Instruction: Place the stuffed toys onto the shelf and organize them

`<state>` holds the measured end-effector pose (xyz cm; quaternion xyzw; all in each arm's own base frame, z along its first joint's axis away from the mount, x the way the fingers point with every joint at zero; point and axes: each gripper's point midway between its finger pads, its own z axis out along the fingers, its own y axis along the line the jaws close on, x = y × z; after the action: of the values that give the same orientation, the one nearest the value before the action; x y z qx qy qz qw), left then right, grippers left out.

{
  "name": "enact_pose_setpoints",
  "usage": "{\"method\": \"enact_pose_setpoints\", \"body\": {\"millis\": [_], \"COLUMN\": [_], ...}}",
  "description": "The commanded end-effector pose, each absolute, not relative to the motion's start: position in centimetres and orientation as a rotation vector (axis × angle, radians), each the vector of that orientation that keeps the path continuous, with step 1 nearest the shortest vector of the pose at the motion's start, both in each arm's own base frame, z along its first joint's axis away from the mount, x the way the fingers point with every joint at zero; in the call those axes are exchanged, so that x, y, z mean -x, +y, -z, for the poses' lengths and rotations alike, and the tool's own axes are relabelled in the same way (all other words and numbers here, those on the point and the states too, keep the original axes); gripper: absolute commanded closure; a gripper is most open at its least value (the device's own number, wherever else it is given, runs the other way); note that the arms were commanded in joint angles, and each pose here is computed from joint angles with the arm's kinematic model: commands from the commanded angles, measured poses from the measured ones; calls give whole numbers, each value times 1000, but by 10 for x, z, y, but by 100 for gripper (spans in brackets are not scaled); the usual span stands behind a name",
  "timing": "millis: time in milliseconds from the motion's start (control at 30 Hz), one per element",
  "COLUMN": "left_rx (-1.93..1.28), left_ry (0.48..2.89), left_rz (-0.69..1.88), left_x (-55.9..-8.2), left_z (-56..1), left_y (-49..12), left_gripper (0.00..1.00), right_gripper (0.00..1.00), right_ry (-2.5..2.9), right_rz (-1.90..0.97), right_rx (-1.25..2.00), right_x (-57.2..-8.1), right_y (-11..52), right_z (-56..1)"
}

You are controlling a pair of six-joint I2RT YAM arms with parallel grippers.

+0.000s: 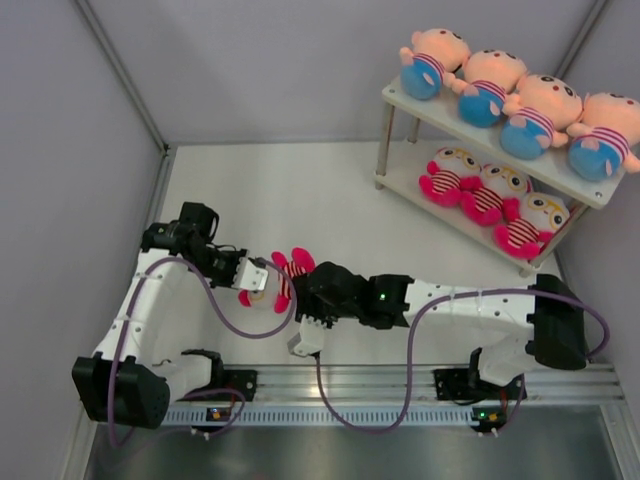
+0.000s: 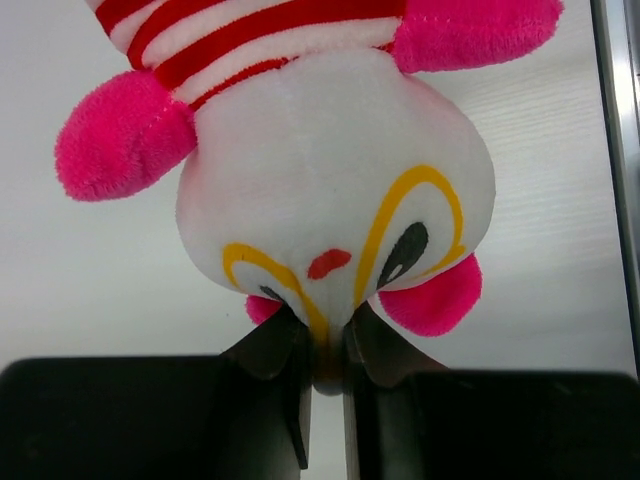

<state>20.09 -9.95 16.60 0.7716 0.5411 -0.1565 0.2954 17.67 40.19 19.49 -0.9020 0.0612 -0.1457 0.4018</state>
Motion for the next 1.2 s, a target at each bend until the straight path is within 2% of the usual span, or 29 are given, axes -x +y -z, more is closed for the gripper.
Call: {"method": "enact_pose_setpoints", "body": {"millis": [0, 33, 67, 100, 133, 167, 200, 267, 400, 567, 733, 933, 1167], "left_rx": [-2038, -2023, -2010, -1985, -1944, -1919, -1897, -1830, -1622, -1467, -1336, -1340, -1364], "left_ry": [1460, 1487, 1497, 1514, 1560, 1563, 1572, 1597, 1749, 1892, 2005, 2005, 1973], "left_rz": [640, 648, 641, 661, 678, 658, 654, 607, 491, 316, 224, 210, 177], "left_x": [-158, -159, -162, -164, -166, -172, -175, -188, -218, -246, -258, -253, -248], "left_z": [-174, -175, -179, -182, -185, -193, -196, -207, -226, -238, -235, -232, -235], "left_y": [-109, -109, -109, -112, -113, -114, -116, -117, -112, -94, -79, -77, -75], "left_gripper": [81, 72, 49, 43, 30, 25, 13, 2, 2, 2, 2, 2, 2], "right_gripper": [87, 95, 100, 100, 100, 100, 100, 100, 100, 100, 100, 100, 100], "right_ry": [298, 344, 406, 522, 585, 665, 774, 971, 1274, 1572, 1756, 1860, 1878], "right_rz": [283, 262, 258, 214, 208, 247, 235, 258, 259, 426, 521, 699, 926], "right_rx": [2196, 2186, 2150, 2114, 2101, 2073, 2041, 1954, 1805, 1668, 1361, 1019, 872], "right_x": [-175, -175, -178, -180, -182, -192, -197, -213, -239, -277, -328, -390, -421], "right_y": [411, 410, 410, 410, 408, 402, 399, 388, 360, 302, 260, 216, 175], "right_z": [-218, -220, -229, -228, -227, -229, -223, -216, -206, -192, -213, -242, -267]}}
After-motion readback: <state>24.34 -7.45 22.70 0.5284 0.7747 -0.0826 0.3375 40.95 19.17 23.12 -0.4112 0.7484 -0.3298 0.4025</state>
